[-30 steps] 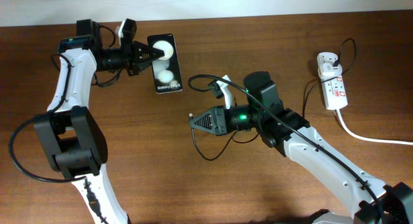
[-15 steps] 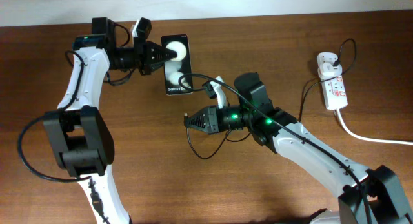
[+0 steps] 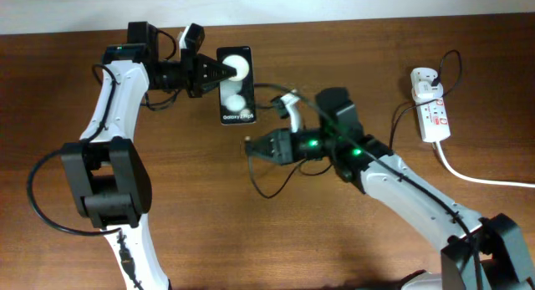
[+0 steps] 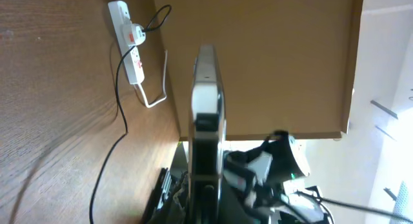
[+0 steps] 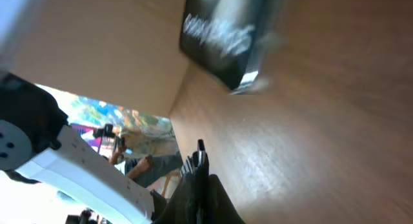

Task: Plug charger to phone and switch on socket
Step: 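Align the connector under the phone's port held by the left gripper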

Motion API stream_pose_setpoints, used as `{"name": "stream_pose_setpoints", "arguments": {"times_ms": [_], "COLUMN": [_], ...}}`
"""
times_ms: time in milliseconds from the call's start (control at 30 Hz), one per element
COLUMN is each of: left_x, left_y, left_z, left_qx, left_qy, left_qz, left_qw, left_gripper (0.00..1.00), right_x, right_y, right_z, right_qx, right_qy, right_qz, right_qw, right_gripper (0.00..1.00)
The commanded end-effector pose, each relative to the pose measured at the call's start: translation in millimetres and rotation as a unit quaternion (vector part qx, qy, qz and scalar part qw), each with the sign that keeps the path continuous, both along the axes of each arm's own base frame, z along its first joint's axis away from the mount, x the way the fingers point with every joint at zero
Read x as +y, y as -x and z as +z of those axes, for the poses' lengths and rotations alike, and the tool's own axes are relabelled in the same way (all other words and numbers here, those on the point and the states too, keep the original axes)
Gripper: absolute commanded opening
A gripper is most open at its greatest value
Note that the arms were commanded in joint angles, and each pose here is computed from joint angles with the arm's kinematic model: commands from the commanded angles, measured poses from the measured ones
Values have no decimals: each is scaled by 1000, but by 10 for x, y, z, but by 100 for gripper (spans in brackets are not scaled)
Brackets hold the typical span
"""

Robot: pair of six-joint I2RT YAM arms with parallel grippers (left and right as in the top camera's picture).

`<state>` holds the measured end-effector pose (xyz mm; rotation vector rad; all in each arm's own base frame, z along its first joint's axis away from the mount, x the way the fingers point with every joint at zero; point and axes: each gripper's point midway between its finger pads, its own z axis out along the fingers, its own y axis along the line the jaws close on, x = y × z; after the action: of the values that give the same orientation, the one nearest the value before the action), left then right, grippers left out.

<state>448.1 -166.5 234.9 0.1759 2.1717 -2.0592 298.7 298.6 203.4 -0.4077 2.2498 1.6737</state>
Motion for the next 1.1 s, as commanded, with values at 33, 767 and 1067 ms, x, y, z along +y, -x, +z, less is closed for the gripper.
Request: {"name": "stream_pose_setpoints", "arguments": {"times_ms": [33,767,1067], "left_x": [6,-147,-257], "left_y": [7,61,108], "left_z": [121,123,123], "left_qx": [-21,-3,-3], "left_qy": [27,27,27], "left_qz": [-6,-23,-35], "left_qw": [999,999,999], "left_gripper": [0,0,0], "right_x": [-27,-33,-84], "right_y": [91,18,-48], "right_z": [63,28,1], "right_qx": [-13,-2,4], "right_qy": [-22,-41,-39], "right_qz": [41,7,-5], "right_qw": [999,999,999], "right_gripper": [4,4,4]}}
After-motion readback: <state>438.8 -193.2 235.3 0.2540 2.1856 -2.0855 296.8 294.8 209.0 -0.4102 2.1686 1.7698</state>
